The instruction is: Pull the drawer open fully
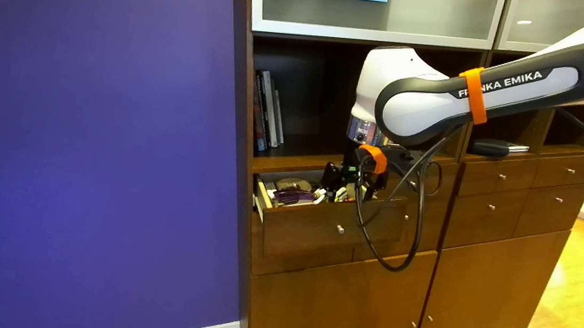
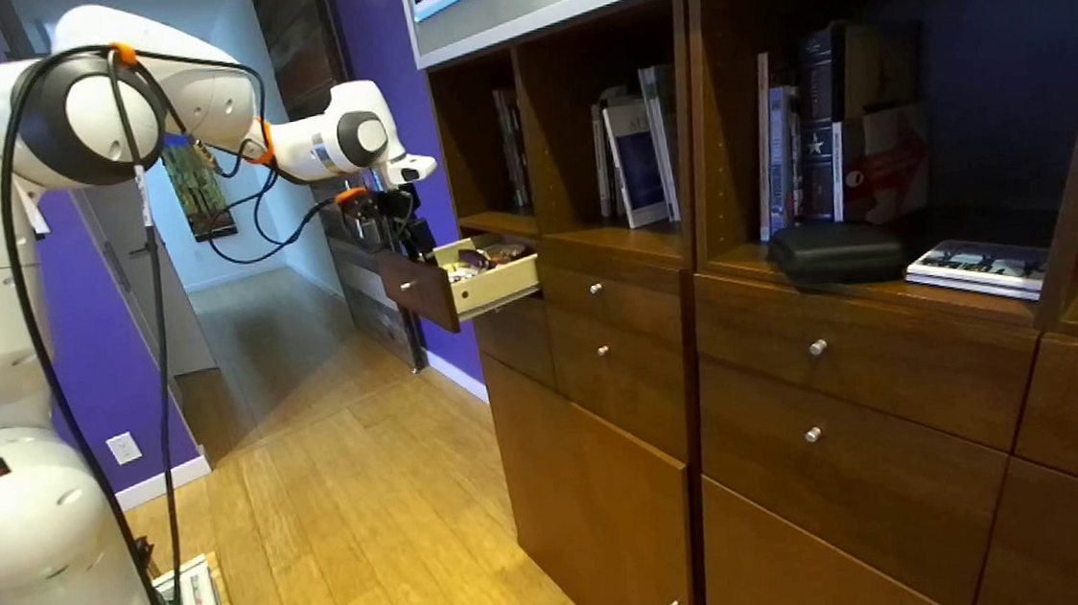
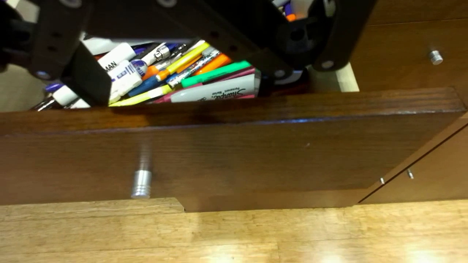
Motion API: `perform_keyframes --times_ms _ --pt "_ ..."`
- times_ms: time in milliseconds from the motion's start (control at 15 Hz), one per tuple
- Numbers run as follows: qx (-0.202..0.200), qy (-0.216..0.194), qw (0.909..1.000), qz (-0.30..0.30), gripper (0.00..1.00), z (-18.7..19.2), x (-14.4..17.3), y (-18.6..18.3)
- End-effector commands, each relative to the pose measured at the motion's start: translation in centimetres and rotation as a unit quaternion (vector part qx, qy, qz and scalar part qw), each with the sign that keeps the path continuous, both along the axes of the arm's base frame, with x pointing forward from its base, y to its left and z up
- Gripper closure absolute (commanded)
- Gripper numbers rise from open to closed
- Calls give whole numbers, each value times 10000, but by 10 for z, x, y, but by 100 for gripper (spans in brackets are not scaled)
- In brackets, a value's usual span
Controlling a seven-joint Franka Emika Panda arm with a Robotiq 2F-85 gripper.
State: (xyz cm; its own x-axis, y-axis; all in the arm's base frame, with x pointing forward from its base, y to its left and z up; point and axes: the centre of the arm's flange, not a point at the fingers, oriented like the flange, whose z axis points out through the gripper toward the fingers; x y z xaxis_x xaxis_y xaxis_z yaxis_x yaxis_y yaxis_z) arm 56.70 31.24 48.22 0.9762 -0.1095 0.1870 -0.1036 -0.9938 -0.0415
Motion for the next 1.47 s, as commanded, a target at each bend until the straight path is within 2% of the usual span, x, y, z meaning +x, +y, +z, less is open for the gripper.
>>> perform_keyframes --times_ms 0,333,533,667,933,1133,1400 --pt "167 403 9990 -17 0 14 -3 6" --pt "269 668 9974 -75 0 20 -5 5" --pt "303 671 9972 -117 0 24 -5 4" --pt "289 429 9987 -26 0 30 -1 2" --pt "199 -285 9979 554 0 63 10 1" --pt "66 -465 9924 1133 0 94 4 -6" --pt "54 -530 9806 1888 0 144 -27 -14"
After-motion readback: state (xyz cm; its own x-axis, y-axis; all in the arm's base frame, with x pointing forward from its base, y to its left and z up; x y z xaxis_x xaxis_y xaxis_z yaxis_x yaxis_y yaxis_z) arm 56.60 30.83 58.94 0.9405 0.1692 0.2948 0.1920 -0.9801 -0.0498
